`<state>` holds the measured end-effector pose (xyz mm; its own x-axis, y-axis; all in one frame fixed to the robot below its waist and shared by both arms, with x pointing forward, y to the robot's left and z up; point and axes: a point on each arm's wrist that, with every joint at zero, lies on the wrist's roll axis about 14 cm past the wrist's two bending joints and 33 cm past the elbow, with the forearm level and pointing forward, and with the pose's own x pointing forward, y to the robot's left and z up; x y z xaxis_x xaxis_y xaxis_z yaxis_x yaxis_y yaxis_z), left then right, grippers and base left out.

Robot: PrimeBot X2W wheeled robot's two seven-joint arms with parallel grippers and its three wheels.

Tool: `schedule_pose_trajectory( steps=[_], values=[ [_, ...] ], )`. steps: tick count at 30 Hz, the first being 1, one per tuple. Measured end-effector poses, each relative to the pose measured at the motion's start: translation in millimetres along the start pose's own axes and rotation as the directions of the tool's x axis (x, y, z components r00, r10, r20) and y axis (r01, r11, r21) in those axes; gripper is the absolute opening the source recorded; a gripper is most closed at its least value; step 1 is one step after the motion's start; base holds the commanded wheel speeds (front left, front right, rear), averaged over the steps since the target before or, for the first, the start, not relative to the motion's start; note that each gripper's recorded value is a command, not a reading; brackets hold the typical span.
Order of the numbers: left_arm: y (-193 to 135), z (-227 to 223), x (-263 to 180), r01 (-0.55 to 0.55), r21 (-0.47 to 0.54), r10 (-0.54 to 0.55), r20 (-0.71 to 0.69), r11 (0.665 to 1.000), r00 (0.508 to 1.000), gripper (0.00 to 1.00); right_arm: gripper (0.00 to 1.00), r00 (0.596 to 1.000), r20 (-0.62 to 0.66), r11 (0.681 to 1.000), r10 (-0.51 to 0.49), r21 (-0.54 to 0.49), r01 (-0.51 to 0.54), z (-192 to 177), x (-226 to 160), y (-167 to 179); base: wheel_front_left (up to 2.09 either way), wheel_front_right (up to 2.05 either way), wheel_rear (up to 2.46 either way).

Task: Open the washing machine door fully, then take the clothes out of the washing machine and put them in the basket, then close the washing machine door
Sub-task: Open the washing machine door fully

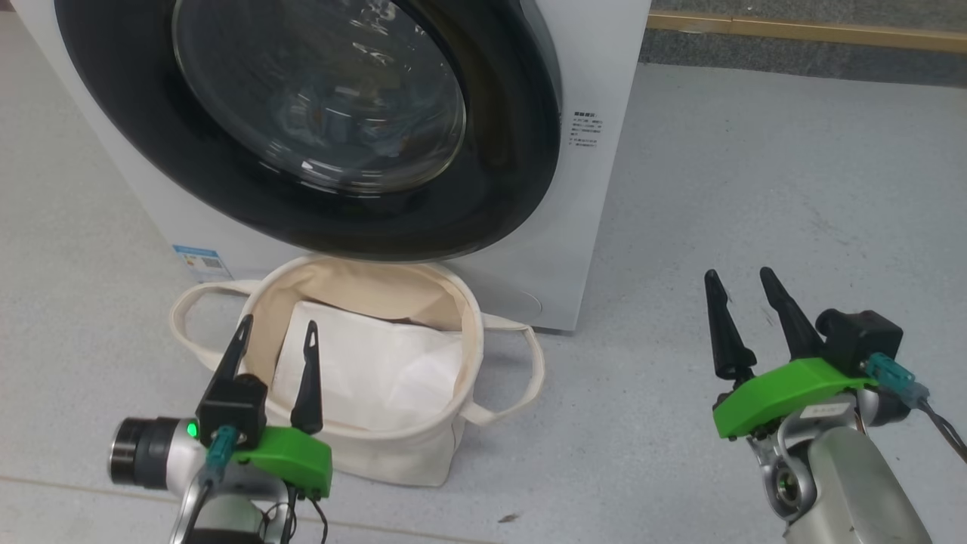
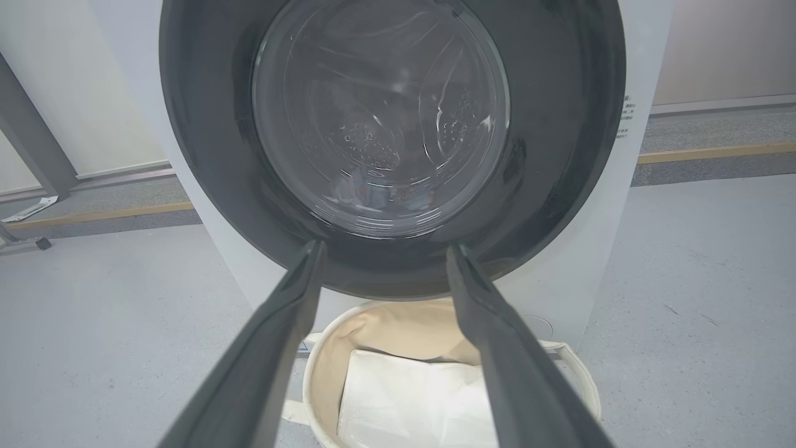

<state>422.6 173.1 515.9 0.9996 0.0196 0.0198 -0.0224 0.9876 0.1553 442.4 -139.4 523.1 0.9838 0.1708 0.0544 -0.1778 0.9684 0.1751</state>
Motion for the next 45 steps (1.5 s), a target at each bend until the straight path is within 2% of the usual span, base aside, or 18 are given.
schedule_pose_trajectory(
  steps=[12, 13, 14, 16, 17, 18, 19, 21, 25, 30, 33, 37, 41, 44, 45],
  values=[
    [-1.1, -2.8, 0.3, 0.013, 0.022, -0.012, -0.005, 1.000, 1.000, 1.00, 1.00, 1.000, 0.011, 0.999, 0.006, -0.039, -0.005, 0.1, 0.4, 0.3, 0.00, 0.00, 0.00],
    [-2.5, -3.4, 0.3, 0.017, 0.022, -0.016, -0.007, 1.000, 1.000, 1.00, 0.92, 1.000, 0.011, 0.999, 0.005, -0.039, -0.005, -0.3, 0.5, 0.2, 0.00, 0.00, 0.00],
    [-3.1, -4.0, 0.2, 0.018, 0.022, -0.018, -0.008, 1.000, 1.000, 1.00, 0.00, 1.000, 0.017, 0.999, 0.005, -0.038, -0.005, 0.1, 0.7, 0.2, 0.00, 0.00, 0.00],
    [-5.1, -5.3, 0.1, 0.025, 0.023, -0.024, -0.011, 0.999, 1.000, 1.00, 0.00, 1.000, 0.016, 1.000, 0.000, -0.019, 0.000, -1.1, 1.2, -0.9, 0.00, 0.00, 0.00],
    [-6.4, -6.1, 0.0, 0.029, 0.024, -0.028, -0.014, 0.999, 1.000, 1.00, 0.00, 1.000, 0.018, 0.999, -0.014, 0.029, 0.014, -1.4, 1.7, -3.7, 0.00, 0.00, 0.00],
    [-7.7, -7.0, -0.1, 0.033, 0.024, -0.032, -0.016, 0.999, 0.999, 1.00, 0.00, 0.999, 0.023, 0.992, -0.042, 0.123, 0.039, -1.3, 2.9, -9.1, 0.00, 0.00, 0.00],
    [-9.1, -8.4, 0.0, 0.036, 0.024, -0.036, -0.020, 0.999, 0.999, 1.00, 0.00, 0.997, 0.017, 0.970, -0.075, 0.232, 0.069, -2.2, 4.7, -16.1, 0.00, 0.00, 0.00],
    [-11.5, -13.0, 0.6, 0.041, 0.021, -0.041, -0.032, 0.999, 0.999, 1.00, 0.00, 0.992, -0.004, 0.907, -0.129, 0.403, 0.120, -5.8, 10.3, -30.2, 0.00, 0.00, 0.00],
    [-15.8, -24.9, 4.9, 0.051, 0.019, -0.050, -0.062, 0.999, 0.997, 1.00, 0.00, 0.988, -0.029, 0.778, -0.149, 0.614, 0.135, -4.6, 33.6, -38.2, 0.00, 0.00, 0.00],
    [-20.6, -36.7, 19.0, 0.059, 0.020, -0.057, -0.087, 0.998, 0.995, 1.00, 0.00, 0.993, -0.035, 0.651, -0.111, 0.752, 0.099, 2.0, 71.4, -35.6, 0.00, 0.00, 0.00],
    [-27.4, -39.7, 29.3, 0.074, 0.024, -0.072, -0.083, 0.997, 0.994, 1.00, 0.00, 0.995, -0.065, 0.548, -0.071, 0.831, 0.093, -4.5, 90.6, -32.7, 0.00, 0.00, 0.00],
    [-41.0, -44.0, 41.4, 0.094, 0.002, -0.093, -0.082, 0.996, 0.992, 1.00, 0.00, 0.990, -0.133, 0.439, 0.044, 0.893, 0.100, -24.0, 113.5, -17.3, 0.00, 0.00, 0.00],
    [-39.7, -54.7, 49.4, 0.087, 0.003, -0.086, -0.099, 0.996, 0.991, 1.00, 0.00, 0.973, -0.177, 0.323, 0.147, 0.938, 0.122, -43.1, 133.0, -2.1, 0.00, 0.00, 0.00],
    [-32.8, -62.5, 49.7, 0.068, 0.014, -0.066, -0.119, 0.998, 0.991, 1.00, 0.00, 0.964, -0.184, 0.253, 0.193, 0.958, 0.133, -50.3, 142.8, 6.4, 0.00, 0.00, 0.00],
    [-31.5, -64.2, 49.2, 0.065, 0.016, -0.062, -0.121, 0.998, 0.991, 1.00, 0.00, 0.960, -0.189, 0.245, 0.207, 0.960, 0.136, -52.4, 144.8, 9.2, 0.00, 0.00, 0.00]
  ],
)
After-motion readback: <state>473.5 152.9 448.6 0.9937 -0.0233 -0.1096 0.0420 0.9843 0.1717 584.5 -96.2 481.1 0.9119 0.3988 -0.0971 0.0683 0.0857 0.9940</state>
